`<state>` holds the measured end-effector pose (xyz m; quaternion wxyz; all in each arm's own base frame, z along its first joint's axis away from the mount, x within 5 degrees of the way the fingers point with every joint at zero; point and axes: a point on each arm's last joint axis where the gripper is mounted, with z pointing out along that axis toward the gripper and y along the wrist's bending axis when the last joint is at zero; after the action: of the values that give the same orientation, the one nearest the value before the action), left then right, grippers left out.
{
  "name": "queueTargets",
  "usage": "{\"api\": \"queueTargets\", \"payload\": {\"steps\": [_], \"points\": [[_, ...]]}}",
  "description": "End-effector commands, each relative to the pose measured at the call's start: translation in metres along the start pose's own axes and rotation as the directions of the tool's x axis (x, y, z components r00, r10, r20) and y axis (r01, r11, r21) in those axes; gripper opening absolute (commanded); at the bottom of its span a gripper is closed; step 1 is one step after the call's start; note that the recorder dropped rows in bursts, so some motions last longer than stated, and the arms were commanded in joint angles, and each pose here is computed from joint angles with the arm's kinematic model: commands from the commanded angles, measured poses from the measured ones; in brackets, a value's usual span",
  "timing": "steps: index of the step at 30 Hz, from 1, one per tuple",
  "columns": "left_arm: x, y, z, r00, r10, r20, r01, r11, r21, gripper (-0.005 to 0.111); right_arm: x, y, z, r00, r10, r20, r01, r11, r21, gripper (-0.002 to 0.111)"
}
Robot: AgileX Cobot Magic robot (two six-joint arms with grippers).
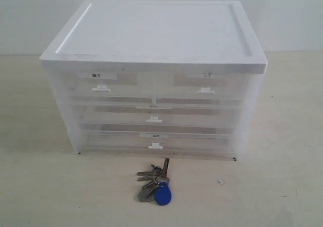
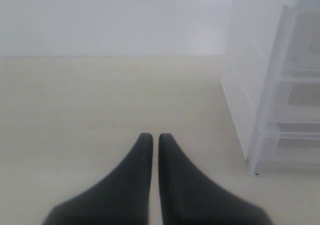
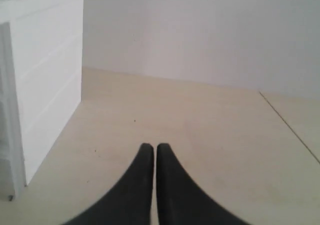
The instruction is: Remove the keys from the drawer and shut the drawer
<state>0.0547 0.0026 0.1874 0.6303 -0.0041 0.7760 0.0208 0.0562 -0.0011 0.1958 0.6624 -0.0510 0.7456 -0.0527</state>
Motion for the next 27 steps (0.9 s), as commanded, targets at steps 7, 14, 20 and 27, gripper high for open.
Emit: {"api": "queueTargets", "payload": {"steps": [7,14,20,27], "points": [[0.0004,0.0002,0.0,1.0,-0.012,0.004,0.012,1.0,-0.004,0.004,0.0128,0.0006,-0.001,0.988,0.084,-0.128,-0.084,0.996,0.011,0.0],[0.0004,0.0002,0.0,1.0,-0.012,0.004,0.012,1.0,-0.004,0.004,0.0126,0.0006,-0.001,0.981,0.149,-0.125,-0.148,0.989,0.019,0.0],[0.0004,0.0002,0.0,1.0,-0.012,0.004,0.012,1.0,-0.004,0.004,0.0126,0.0006,-0.001,0.981,0.149,-0.125,-0.148,0.989,0.019,0.0],[0.0004,0.0002,0.0,1.0,-0.012,0.004,0.012,1.0,-0.004,0.004,0.0126,0.0006,-0.001,0.981,0.149,-0.125,-0.148,0.989,0.019,0.0]]}}
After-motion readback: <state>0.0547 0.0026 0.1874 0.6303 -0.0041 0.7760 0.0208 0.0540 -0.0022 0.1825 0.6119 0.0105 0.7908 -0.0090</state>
